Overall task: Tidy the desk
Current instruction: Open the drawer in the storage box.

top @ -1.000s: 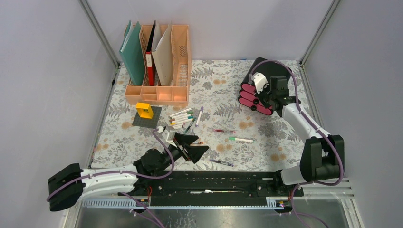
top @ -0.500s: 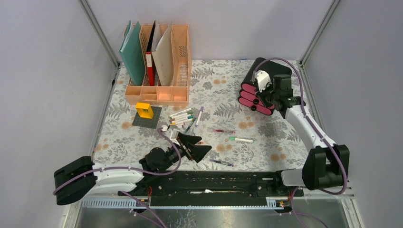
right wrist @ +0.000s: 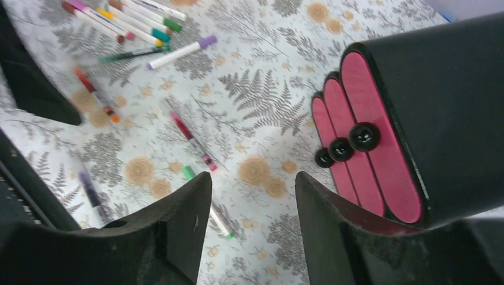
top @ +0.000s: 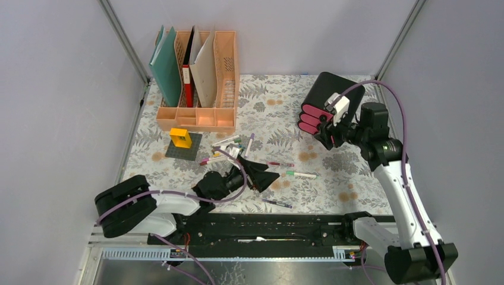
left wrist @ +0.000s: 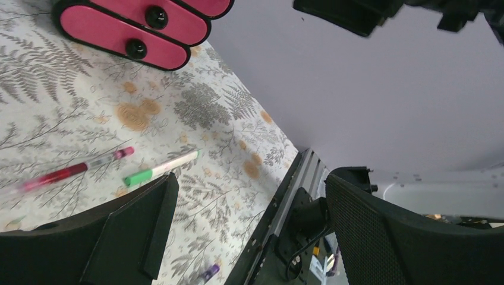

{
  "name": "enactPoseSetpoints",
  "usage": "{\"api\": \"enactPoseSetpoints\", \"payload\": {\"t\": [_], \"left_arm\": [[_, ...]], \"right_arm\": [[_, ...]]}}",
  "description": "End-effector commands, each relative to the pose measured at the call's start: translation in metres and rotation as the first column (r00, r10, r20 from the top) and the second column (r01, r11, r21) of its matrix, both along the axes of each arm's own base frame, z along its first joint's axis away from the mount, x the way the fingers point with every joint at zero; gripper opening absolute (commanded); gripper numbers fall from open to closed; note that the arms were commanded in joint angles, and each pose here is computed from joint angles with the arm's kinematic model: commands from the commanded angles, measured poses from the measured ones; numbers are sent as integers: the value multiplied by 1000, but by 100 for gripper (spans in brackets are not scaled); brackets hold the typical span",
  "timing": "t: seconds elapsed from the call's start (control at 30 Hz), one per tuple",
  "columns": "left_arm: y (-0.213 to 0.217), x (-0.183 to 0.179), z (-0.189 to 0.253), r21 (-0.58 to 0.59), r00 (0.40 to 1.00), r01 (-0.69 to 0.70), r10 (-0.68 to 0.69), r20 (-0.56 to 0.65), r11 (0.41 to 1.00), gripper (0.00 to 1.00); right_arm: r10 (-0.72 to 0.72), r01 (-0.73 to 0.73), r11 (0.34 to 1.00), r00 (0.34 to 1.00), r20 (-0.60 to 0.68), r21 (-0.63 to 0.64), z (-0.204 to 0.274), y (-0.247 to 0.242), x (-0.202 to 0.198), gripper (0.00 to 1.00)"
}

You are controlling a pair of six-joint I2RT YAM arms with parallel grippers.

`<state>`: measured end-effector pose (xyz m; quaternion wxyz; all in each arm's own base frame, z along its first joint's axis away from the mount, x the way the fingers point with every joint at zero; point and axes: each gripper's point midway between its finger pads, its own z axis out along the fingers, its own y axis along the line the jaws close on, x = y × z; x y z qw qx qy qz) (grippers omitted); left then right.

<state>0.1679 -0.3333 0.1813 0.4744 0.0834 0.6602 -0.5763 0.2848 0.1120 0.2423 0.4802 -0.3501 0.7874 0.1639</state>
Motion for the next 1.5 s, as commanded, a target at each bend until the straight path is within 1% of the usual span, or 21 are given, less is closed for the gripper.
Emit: {"api": "enactPoseSetpoints", "payload": {"t": [0.0, 0.13, 0.17, 0.23, 0.33, 0.37, 0.5, 0.63, 0.83, 0.93, 1.03, 1.13, 1.23, 1.47], "left_arm": [[-26, 10, 28, -81, 998, 59, -61, -19, 995, 99], [-52, 27, 24, -74, 993, 91, -96, -70, 993, 99], [-58, 32, 21, -73, 991, 96, -103, -88, 993, 99], [-74, 44, 10, -63, 985, 101, -109, -136, 993, 99], [-96, 61, 5, -67, 980, 103, -112, -161, 992, 99], [-103, 66, 1, -66, 978, 105, -115, -172, 992, 99], [-128, 88, -10, -77, 971, 97, -111, -210, 992, 99], [-143, 115, -20, -99, 965, 51, -75, -252, 994, 99], [-162, 155, -34, -163, 941, -16, -40, -336, 986, 96], [-167, 173, -42, -196, 924, -59, -21, -383, 979, 92], [-174, 190, -50, -203, 908, -84, -9, -420, 976, 86], [-185, 201, -58, -192, 896, -89, -5, -444, 977, 76], [-193, 207, -63, -198, 887, -78, -22, -461, 977, 71], [-203, 218, -70, -200, 871, -79, -30, -491, 977, 68]], "right_arm": [[40, -40, 994, 999, 5, 105, 5, 13, -24, 62], [-73, 69, 997, 994, 79, 45, 1, -7, -13, 67], [-107, 103, 994, 990, 94, 40, 1, -12, -11, 70], [-190, 186, 982, 974, 120, 41, 1, -25, -5, 76], [-301, 289, 953, 940, 161, 96, 10, -39, 2, 78], [-345, 326, 937, 924, 168, 127, 14, -43, 4, 81], [-502, 465, 861, 845, 186, 208, 24, -66, 12, 83], [-601, 552, 795, 772, 208, 249, 31, -83, 16, 85], [-623, 563, 779, 747, 233, 277, 39, -87, 13, 85], [-620, 557, 780, 750, 232, 285, 40, -86, 12, 85], [-618, 555, 781, 752, 229, 285, 39, -85, 12, 85], [-615, 552, 784, 754, 231, 285, 40, -85, 12, 85], [-612, 549, 786, 756, 233, 284, 39, -84, 11, 85], [-608, 545, 789, 759, 234, 282, 39, -84, 12, 85]]}}
